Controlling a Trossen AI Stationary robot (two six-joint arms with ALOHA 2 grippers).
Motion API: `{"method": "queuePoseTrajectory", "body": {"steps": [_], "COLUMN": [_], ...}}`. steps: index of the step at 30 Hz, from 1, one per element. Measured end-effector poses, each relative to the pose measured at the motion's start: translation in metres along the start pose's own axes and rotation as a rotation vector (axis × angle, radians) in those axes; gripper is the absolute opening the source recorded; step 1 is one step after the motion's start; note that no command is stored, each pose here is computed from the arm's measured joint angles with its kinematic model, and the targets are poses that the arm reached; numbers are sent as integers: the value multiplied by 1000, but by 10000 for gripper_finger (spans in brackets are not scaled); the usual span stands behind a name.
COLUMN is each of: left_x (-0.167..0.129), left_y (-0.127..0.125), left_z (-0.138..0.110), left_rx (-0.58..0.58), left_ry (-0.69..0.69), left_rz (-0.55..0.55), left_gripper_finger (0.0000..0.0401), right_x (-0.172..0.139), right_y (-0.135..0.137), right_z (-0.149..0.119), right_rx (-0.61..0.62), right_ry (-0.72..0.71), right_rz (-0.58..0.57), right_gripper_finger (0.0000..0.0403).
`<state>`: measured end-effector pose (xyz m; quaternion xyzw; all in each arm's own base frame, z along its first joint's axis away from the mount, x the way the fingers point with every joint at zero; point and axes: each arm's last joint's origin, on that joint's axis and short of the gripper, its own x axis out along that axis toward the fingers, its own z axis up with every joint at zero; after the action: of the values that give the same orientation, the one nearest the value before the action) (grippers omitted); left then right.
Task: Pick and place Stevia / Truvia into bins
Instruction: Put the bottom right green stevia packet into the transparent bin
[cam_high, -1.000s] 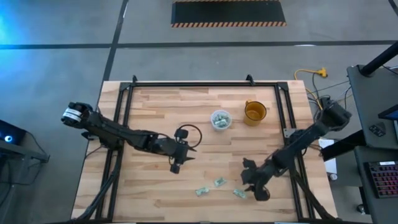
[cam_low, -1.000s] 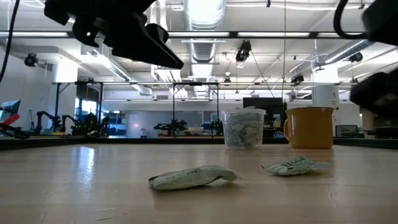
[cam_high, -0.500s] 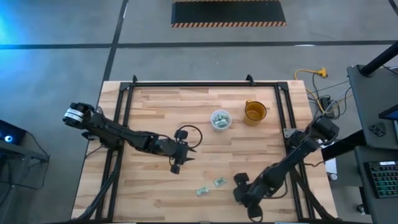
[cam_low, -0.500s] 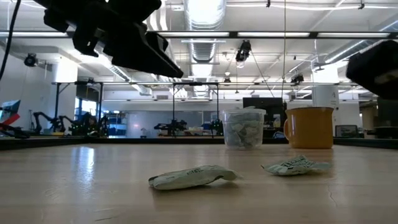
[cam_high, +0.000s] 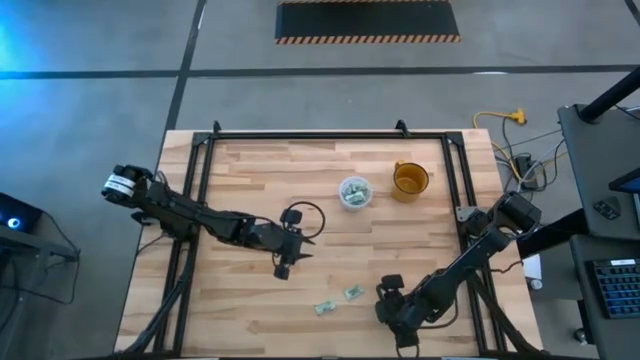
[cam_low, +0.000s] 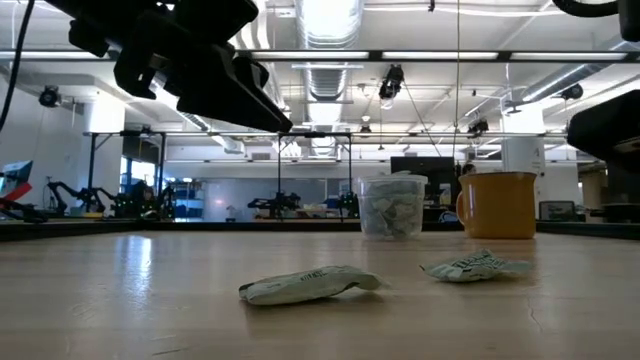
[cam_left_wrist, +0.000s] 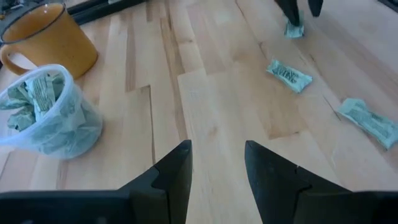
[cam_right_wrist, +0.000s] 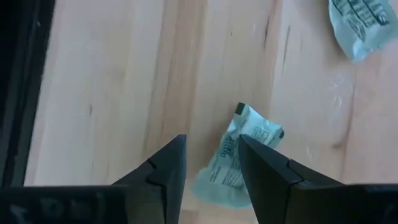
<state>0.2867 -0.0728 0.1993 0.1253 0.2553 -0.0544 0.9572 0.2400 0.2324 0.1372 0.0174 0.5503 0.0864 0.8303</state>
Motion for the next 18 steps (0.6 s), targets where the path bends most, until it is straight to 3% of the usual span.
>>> {"method": "queuePoseTrajectory", "body": {"steps": [18], "left_x": [0], "left_y": [0], "left_z": [1], "left_rx": [-3], "left_ry": [-12], "left_rz": [1], "left_gripper_finger": [132], "right_x": [1], "right_y": [-9], "right_z": [-8], "right_rx": [-14], "right_ry": [53], "right_rz": [-116], "right_gripper_finger": [125]}}
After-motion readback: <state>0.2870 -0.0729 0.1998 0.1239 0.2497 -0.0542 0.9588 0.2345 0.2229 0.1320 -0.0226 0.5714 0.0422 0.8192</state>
